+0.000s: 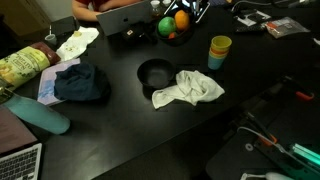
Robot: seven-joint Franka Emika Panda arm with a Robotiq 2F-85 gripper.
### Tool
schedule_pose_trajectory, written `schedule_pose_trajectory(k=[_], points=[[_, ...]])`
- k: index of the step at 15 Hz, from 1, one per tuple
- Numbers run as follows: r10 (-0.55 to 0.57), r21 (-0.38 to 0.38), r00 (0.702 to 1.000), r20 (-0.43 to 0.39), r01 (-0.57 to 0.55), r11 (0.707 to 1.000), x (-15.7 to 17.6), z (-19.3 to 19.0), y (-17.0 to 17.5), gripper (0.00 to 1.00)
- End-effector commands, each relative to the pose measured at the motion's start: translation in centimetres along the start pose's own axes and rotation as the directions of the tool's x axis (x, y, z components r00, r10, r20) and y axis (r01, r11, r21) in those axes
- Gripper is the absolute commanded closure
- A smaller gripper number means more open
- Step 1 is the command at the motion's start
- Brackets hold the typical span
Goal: Pour the contents from the right bowl to the left bowl
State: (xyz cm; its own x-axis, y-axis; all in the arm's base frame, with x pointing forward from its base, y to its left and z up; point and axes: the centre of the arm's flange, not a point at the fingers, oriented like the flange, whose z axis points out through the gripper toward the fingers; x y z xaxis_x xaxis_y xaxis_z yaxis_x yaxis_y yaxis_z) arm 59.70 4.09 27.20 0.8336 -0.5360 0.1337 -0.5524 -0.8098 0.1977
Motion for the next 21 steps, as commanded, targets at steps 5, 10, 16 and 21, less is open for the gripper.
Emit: schedule_pose_trajectory(k=[5, 10, 16, 21], points=[[-0.145, -0.08, 0.988, -0.044, 0.141, 0.987, -4.2, -2.5, -4.8, 0.98], [-0.242, -0.303, 0.955, -0.172, 0.183, 0.935, -5.3, -5.2, -6.1, 0.98], [-0.339, -0.464, 0.921, -0.191, 0.22, 0.858, -6.9, -6.0, -8.8, 0.98], [-0.416, -0.502, 0.894, -0.17, 0.285, 0.817, -9.8, -4.8, -11.3, 0.98]])
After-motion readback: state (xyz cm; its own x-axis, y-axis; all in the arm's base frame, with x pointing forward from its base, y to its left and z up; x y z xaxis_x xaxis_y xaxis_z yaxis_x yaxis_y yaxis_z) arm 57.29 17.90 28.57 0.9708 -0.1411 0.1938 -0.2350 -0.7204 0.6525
